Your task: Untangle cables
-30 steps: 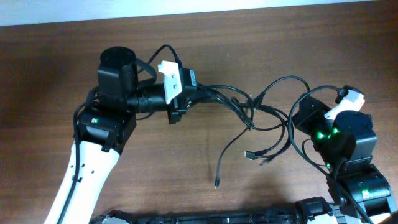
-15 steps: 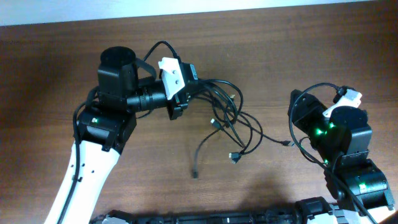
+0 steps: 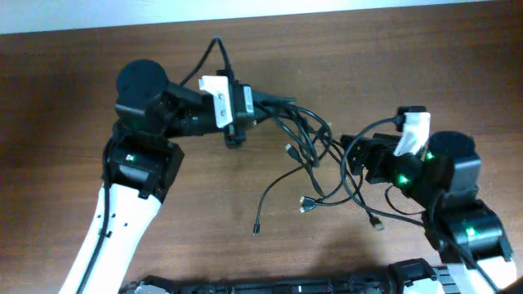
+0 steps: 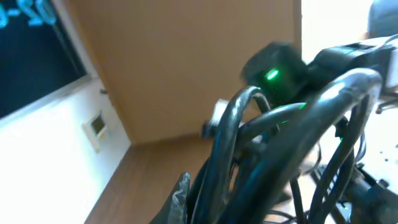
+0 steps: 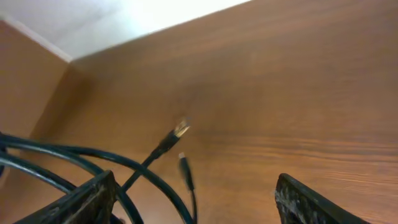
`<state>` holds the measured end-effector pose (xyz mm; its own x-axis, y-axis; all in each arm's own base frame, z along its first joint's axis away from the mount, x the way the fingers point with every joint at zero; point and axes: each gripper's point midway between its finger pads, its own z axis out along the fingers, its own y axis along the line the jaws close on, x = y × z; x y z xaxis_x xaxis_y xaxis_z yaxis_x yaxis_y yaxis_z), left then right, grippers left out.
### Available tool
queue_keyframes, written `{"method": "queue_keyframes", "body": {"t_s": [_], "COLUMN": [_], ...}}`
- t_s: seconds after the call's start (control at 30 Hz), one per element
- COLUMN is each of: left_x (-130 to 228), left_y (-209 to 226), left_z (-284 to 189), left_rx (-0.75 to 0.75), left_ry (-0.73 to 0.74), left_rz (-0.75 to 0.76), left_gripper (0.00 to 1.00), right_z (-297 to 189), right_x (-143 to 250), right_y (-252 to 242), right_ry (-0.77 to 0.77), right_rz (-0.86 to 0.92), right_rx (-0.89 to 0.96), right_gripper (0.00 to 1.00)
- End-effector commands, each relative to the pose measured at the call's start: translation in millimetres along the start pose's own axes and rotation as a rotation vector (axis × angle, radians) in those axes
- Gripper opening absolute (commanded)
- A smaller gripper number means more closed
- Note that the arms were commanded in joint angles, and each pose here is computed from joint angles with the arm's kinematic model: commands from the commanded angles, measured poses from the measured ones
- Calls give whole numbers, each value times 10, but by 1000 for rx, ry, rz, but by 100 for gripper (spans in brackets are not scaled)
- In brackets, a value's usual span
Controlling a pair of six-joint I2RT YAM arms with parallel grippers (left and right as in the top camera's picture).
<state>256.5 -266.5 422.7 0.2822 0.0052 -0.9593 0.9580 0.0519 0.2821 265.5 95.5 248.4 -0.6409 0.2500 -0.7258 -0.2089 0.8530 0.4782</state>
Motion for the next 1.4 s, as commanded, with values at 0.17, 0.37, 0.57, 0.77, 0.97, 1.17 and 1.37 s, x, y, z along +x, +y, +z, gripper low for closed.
{"method": "queue_keyframes", "body": {"t_s": [0.17, 0.37, 0.57, 0.77, 0.97, 1.17, 1.37], "left_x": [-184, -39, 218, 3, -496, -431, -145], "left_y": [139, 341, 449, 508, 561, 771, 893], "left_z": [102, 68, 17, 17, -24, -261, -416], "left_rx": [-113, -236, -320, -340, -349, -430, -484], "left_ry": [-30, 28, 118, 29, -159, -140, -60], "left_rz": [63, 11, -84, -133, -134, -126, -225], "left_gripper": [0, 0, 0, 0, 0, 0, 0], "right_z": [233, 233, 64, 174, 400, 495, 414], "right_x": [227, 6, -310, -57, 146, 278, 207], "right_y": [198, 292, 610, 464, 99, -187, 40], "right_ry": [171, 83, -62, 51, 153, 214, 180], "right_rz": [-62, -68, -159, -145, -110, -74, -93], "right_rx": [-179, -214, -349, -307, -151, -16, -125], "right_gripper": [81, 81, 82, 82, 82, 82, 82]}}
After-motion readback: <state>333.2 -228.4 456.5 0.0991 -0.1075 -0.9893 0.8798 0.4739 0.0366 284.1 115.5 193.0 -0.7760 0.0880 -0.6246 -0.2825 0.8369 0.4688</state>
